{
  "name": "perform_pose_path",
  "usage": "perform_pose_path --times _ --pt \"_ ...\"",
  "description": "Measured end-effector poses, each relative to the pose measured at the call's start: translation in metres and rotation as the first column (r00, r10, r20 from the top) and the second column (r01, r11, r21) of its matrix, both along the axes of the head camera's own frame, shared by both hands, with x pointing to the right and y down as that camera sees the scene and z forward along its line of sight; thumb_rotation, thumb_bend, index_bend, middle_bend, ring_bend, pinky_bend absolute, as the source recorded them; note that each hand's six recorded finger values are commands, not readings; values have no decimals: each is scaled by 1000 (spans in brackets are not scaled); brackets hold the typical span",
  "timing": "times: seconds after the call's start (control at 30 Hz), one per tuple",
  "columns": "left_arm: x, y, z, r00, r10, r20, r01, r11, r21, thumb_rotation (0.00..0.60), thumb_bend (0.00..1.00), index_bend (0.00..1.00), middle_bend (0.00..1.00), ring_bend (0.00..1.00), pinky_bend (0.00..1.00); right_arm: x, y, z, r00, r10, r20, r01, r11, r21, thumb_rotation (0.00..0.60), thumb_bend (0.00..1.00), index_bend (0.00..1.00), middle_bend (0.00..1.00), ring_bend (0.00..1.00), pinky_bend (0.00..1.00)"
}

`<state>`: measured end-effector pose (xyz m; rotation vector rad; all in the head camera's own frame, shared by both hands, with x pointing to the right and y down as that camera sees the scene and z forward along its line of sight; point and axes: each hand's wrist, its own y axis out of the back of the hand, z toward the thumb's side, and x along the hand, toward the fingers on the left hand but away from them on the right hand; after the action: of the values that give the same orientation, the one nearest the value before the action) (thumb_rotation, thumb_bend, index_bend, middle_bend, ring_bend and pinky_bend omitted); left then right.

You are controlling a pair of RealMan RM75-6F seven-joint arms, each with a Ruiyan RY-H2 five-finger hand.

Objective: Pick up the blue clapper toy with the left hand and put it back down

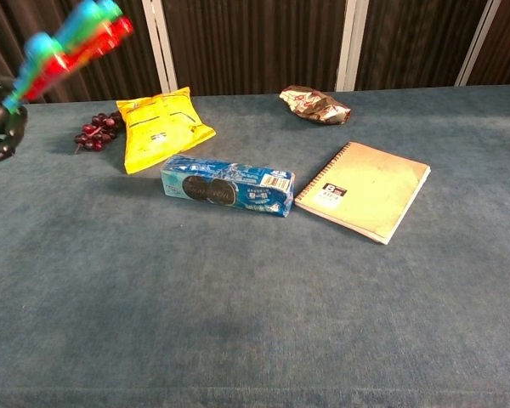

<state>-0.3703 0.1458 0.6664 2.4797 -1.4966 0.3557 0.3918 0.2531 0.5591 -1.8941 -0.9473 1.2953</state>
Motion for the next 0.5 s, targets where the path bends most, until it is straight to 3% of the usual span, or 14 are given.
perform_pose_path --times 0.07,0.13,0.17,0.3,0.4,0.5 --pt "-6 -6 -7 977 -108 -186 92 991 -94 600 630 855 821 656 982 0 0 -1 1000 1 2 -1 1000 3 600 210 0 0 0 0" --pt "-10 -10 -13 926 -193 -323 142 974 -176 600 624 856 823 655 981 -1 1 -1 1000 -2 3 2 1000 2 600 210 0 0 0 0" --pt "-11 -12 -15 887 -239 -394 160 961 -225 600 618 860 827 658 985 -1 1 -1 1000 -3 4 3 1000 1 600 210 0 0 0 0" --pt "-13 -13 -17 783 -331 -526 171 928 -330 600 598 877 853 680 999 -1 1 -3 1000 -2 8 2 1000 6 600 210 0 0 0 0" --pt "-11 -11 -16 763 -341 -548 158 922 -354 600 596 879 856 684 999 0 0 -3 1000 0 7 0 1000 6 600 210 0 0 0 0" --pt "-9 -8 -12 806 -300 -510 138 934 -330 600 600 879 856 684 998 0 1 -3 1000 -3 10 3 1000 1 600 209 0 0 0 0"
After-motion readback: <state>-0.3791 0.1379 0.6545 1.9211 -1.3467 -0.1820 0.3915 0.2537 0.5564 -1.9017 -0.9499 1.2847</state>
